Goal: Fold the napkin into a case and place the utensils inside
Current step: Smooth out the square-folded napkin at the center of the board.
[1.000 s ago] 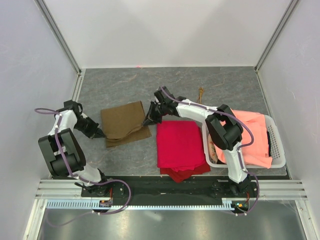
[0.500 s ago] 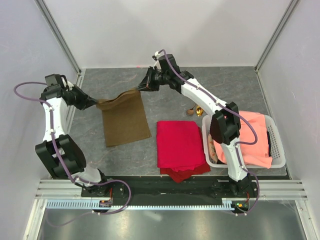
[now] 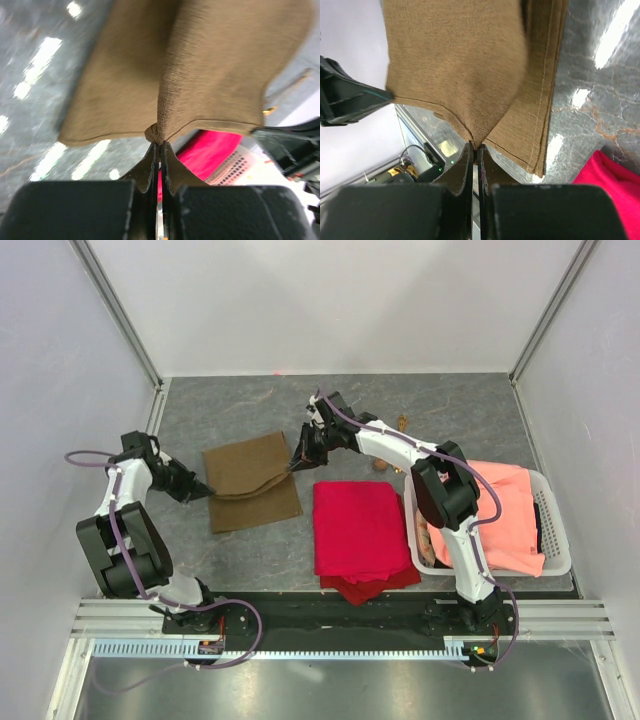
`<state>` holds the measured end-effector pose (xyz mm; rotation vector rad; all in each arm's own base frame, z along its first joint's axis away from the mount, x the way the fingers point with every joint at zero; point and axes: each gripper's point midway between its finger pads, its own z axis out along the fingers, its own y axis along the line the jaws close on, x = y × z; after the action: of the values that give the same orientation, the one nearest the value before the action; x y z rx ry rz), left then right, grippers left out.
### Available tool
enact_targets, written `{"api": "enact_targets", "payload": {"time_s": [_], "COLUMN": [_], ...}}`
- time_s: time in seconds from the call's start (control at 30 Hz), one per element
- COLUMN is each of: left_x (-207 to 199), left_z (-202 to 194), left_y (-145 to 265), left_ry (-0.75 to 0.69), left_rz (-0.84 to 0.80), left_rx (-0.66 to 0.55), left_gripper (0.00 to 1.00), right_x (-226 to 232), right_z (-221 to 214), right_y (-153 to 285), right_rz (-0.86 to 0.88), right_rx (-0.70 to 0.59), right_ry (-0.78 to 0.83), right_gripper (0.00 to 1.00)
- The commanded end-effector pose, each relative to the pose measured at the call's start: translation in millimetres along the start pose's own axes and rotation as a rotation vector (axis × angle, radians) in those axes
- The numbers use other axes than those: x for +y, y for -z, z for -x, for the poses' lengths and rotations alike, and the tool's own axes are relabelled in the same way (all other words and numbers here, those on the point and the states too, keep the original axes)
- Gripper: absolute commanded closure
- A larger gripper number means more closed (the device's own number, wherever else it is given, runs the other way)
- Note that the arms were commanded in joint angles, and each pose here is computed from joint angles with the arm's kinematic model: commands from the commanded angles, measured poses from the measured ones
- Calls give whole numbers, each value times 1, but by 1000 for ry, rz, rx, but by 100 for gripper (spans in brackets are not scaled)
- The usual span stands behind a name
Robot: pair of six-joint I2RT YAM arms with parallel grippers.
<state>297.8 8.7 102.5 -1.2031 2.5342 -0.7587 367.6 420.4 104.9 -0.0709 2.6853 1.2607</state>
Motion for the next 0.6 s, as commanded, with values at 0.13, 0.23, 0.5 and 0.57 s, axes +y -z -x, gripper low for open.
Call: {"api": "enact_targets", "payload": {"time_s": [0.13,0.23,0.5,0.57], "left_x": [42,47,55,61], "left_z": [-17,-19,-26,-31], "left_y": [-2,-2,3,1], "left_ry": [-14,-7,12,32], "left_rz": [155,174,218,236], "left_rx": [-1,2,1,18], "left_gripper": [98,98,98,98], "right_x": [1,-4,-19,-21], "right_z": [-27,-37,-51,-55], "right_y": [-3,-5,-3,-3], "right_rz": [31,22,-10,-15], "right_rx": [57,76,98,105], "right_ry": [44,43,24,26], "right_gripper": [100,100,100,100]}}
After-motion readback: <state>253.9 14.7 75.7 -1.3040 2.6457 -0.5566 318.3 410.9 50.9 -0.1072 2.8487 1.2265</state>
